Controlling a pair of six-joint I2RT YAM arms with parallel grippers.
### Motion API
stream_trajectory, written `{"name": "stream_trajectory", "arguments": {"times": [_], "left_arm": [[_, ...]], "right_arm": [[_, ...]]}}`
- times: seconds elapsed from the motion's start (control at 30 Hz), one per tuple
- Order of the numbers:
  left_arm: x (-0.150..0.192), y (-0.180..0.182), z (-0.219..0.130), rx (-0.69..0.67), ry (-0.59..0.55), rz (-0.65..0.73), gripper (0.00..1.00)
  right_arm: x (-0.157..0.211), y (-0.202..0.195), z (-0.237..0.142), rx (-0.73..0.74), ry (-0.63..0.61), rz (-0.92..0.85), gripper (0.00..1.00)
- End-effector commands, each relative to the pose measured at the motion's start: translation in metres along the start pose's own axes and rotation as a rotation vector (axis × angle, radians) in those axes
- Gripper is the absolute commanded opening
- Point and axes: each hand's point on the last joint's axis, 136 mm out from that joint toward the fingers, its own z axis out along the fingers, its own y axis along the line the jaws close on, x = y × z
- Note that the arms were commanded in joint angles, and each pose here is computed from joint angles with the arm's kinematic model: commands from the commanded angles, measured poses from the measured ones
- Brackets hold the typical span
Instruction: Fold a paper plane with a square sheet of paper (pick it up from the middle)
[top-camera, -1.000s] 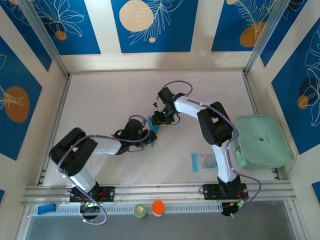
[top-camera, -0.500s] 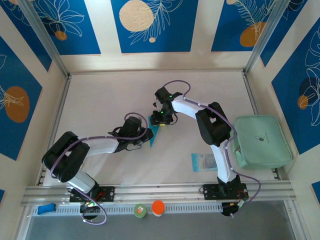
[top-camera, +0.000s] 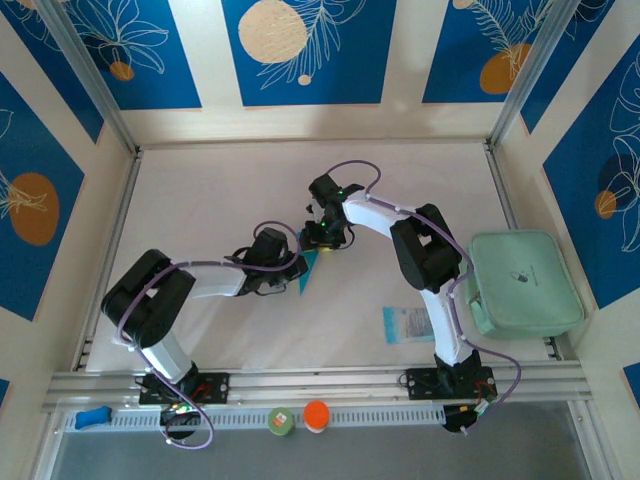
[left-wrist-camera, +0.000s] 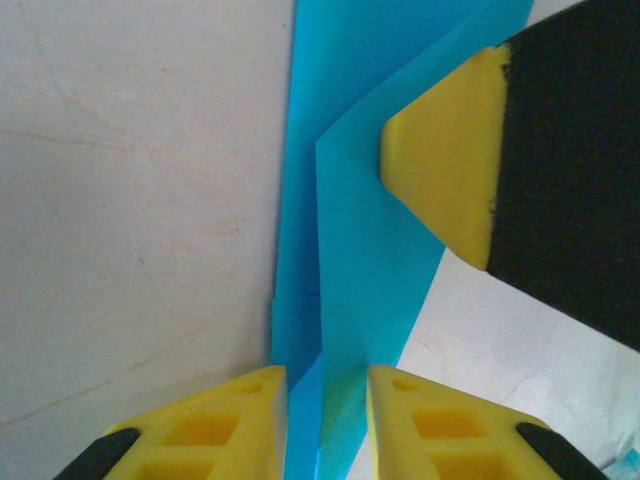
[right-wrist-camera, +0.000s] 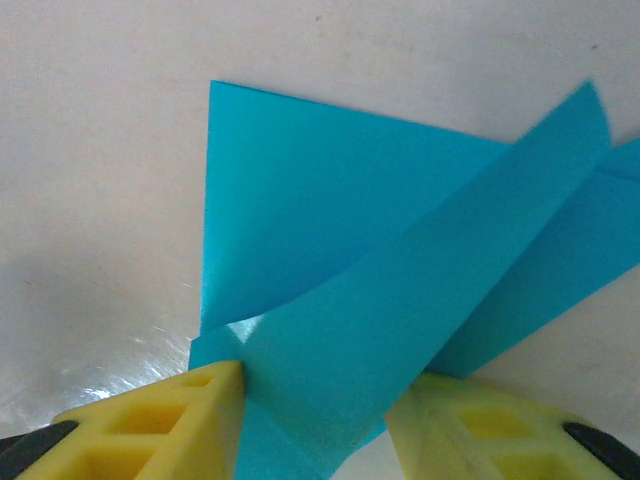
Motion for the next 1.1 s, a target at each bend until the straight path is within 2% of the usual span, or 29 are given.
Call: {"name": "stream_trajectory", "arguments": {"times": [0.0,0.7,1.07], "left_arm": [[-0.005,-0.002,0.003,0.004,0.000,0.014,0.25],[-0.002,0.015,0.006,-0.021,0.006,-0.019,0.09],[-0.002,0.023,0.005,-0.032,-0.001,-0.040,0.07]], "right_arm": [[0.037,-0.048,0.035,0.165,0.147,0.073,0.46],[0.038,-0.046,0.035,0.150,0.148,0.062,0.46],[0.036,-0.042,0.029,0.079,0.117,-0.031,0.58]]}}
